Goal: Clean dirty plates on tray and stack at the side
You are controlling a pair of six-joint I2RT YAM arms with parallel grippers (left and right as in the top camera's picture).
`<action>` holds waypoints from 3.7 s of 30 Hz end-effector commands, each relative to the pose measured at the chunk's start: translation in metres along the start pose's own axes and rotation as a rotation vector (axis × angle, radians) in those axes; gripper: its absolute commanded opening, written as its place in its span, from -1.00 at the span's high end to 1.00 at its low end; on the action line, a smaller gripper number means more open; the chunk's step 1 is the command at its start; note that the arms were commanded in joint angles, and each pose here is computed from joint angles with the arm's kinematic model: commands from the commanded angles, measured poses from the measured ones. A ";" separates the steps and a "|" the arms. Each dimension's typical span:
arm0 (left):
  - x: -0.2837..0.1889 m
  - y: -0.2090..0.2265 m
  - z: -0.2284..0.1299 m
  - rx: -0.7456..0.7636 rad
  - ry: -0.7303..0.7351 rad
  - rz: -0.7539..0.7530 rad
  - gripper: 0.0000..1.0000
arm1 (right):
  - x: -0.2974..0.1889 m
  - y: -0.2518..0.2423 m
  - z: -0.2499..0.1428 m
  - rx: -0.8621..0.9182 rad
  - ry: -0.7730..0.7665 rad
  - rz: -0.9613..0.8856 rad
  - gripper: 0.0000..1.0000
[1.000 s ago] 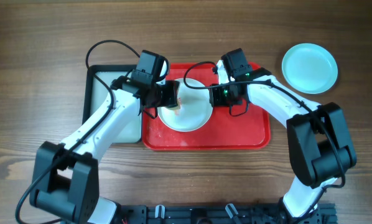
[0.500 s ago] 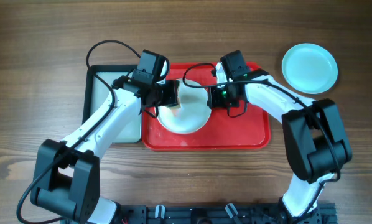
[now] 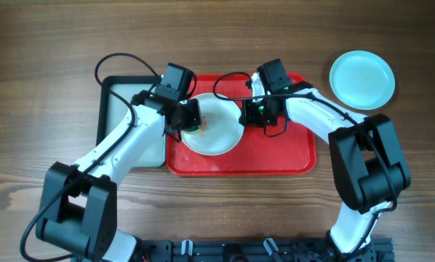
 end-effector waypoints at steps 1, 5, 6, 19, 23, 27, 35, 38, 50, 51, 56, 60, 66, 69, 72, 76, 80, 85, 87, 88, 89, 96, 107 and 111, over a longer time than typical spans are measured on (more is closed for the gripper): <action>0.017 0.002 -0.020 0.005 0.028 0.018 0.92 | 0.005 -0.001 -0.007 0.027 0.031 0.014 0.91; 0.027 0.000 -0.030 0.021 0.016 0.006 0.92 | 0.005 -0.001 -0.006 0.041 0.030 0.011 0.91; 0.028 0.001 -0.030 0.021 0.018 0.006 0.92 | 0.005 -0.001 -0.006 0.041 0.030 0.011 0.91; 0.081 -0.034 -0.047 -0.038 0.175 -0.267 0.92 | 0.011 0.009 -0.012 0.002 0.031 0.001 0.91; 0.064 -0.053 -0.025 -0.017 0.106 -0.386 0.92 | 0.011 0.009 -0.012 0.001 0.031 0.001 0.91; 0.010 -0.066 0.009 0.017 -0.048 -0.455 0.92 | 0.011 0.009 -0.012 0.002 0.031 0.001 0.91; -0.036 -0.011 0.017 -0.088 -0.141 -0.240 0.92 | 0.010 0.010 -0.009 -0.002 0.023 -0.001 0.91; -0.031 0.008 0.004 -0.108 -0.098 -0.111 0.92 | -0.001 0.010 0.006 -0.014 -0.041 -0.076 0.70; -0.023 0.008 0.007 -0.109 -0.096 -0.109 0.92 | -0.014 0.014 0.015 -0.180 -0.077 -0.109 0.86; -0.021 0.004 0.007 -0.107 -0.089 -0.135 0.92 | -0.013 0.017 0.014 -0.180 -0.069 -0.091 0.90; 0.000 -0.014 0.007 -0.096 -0.028 -0.267 0.92 | -0.013 0.018 0.012 -0.179 -0.058 -0.076 0.91; 0.012 -0.033 0.008 -0.122 -0.011 -0.341 0.92 | -0.013 0.018 0.012 -0.179 -0.058 -0.076 0.91; -0.013 -0.042 0.028 -0.179 -0.001 -0.201 0.93 | -0.013 0.018 0.012 -0.179 -0.058 -0.076 0.92; -0.013 -0.050 0.039 -0.155 0.038 -0.104 0.93 | -0.013 0.018 0.012 -0.178 -0.058 -0.076 0.91; 0.006 -0.054 0.040 -0.154 0.054 -0.100 0.92 | -0.013 0.018 0.011 -0.178 -0.056 -0.077 0.91; 0.023 -0.064 0.032 -0.127 0.083 -0.101 0.92 | -0.013 0.018 0.012 -0.178 -0.057 -0.077 0.92; 0.041 -0.074 0.023 -0.087 0.090 -0.068 0.92 | -0.013 0.018 0.012 -0.179 -0.057 -0.077 0.92; 0.063 -0.067 0.014 -0.084 0.129 -0.017 0.92 | -0.013 0.018 0.012 -0.178 -0.057 -0.077 0.91; 0.071 -0.064 0.010 -0.084 0.146 0.000 0.92 | -0.013 0.018 0.012 -0.178 -0.057 -0.077 0.91; 0.072 -0.058 0.007 -0.084 0.154 0.038 0.92 | -0.013 0.018 0.012 -0.178 -0.057 -0.077 0.91; 0.071 -0.051 0.005 -0.082 0.155 0.086 0.92 | -0.013 0.018 0.012 -0.178 -0.057 -0.077 0.91; 0.021 -0.021 0.019 -0.082 0.043 0.264 0.92 | -0.013 0.018 0.012 -0.179 -0.057 -0.077 0.91; -0.041 -0.010 0.000 -0.089 0.029 0.244 0.92 | -0.013 0.017 0.011 -0.177 -0.054 -0.078 0.91; -0.013 -0.012 -0.010 -0.039 0.047 0.184 0.92 | -0.013 0.017 0.011 -0.177 -0.054 -0.078 0.91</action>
Point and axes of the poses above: each gripper's point midway between its finger pads, its own x axis out along the fingers, its own y axis along the line the jaws close on, z = x × y, the point moved 4 cm from there along -x, back along the fingers, and after that the axes turned 6 degrees about x, right-handed, at the moved point
